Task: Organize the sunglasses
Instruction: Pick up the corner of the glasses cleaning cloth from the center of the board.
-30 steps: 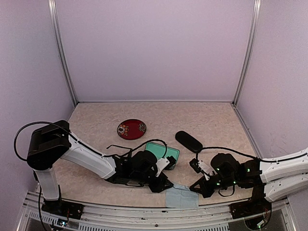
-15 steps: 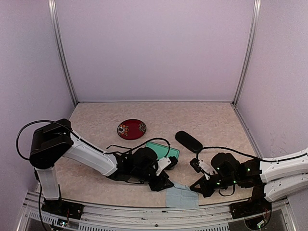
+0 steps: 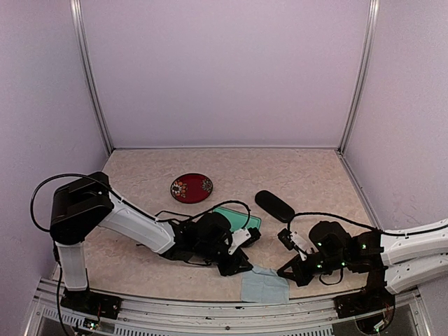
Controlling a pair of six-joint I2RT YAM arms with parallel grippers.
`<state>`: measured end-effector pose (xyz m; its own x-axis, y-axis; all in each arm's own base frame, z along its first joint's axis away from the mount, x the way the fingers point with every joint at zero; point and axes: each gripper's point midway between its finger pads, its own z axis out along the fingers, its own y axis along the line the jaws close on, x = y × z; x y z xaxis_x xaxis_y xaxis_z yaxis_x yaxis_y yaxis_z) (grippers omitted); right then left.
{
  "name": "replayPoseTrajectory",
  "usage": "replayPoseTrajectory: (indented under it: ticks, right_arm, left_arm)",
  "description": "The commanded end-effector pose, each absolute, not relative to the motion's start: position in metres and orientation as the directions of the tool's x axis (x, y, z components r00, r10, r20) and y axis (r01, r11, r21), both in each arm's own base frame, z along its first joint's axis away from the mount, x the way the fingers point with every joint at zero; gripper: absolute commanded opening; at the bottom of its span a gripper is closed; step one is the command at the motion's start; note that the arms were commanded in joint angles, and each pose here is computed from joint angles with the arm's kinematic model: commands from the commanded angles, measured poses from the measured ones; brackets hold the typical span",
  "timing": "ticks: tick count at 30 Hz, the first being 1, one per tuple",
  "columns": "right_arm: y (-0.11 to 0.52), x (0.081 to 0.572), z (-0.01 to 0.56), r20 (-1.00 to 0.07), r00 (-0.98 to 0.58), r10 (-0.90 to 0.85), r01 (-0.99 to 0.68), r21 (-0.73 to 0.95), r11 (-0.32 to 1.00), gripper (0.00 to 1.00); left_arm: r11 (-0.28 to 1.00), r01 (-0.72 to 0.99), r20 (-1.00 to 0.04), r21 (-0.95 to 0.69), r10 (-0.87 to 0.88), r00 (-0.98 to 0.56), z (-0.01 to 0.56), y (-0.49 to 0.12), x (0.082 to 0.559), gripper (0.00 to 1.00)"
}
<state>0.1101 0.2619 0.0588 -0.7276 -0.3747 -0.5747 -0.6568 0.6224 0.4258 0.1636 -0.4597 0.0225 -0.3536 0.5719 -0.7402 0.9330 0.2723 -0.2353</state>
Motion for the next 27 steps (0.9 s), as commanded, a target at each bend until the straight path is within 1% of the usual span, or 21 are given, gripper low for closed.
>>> replayPoseTrajectory:
  ticks: [1,6,19,27]
  right_arm:
    - [0.258,0.111,0.056,-0.567,-0.737,-0.367,-0.645,0.429,0.632,0.00]
    - [0.257,0.112,0.055,-0.564,-0.741,-0.365,-0.640,0.429,0.637,0.00]
    - [0.252,0.114,0.050,-0.547,-0.756,-0.359,-0.620,0.425,0.659,0.00]
    - [0.250,0.115,0.049,-0.539,-0.762,-0.358,-0.612,0.421,0.669,0.00]
  left_arm:
    - [0.230,0.940,-0.723,-0.253,0.601,-0.342,0.017,-0.461,0.157,0.30]
    - [0.235,0.939,-0.720,-0.253,0.603,-0.345,0.018,-0.458,0.156,0.23]
    - [0.224,0.944,-0.735,-0.242,0.593,-0.329,0.028,-0.462,0.158,0.14]
    - [0.213,0.948,-0.740,-0.238,0.592,-0.319,0.035,-0.465,0.157,0.03]
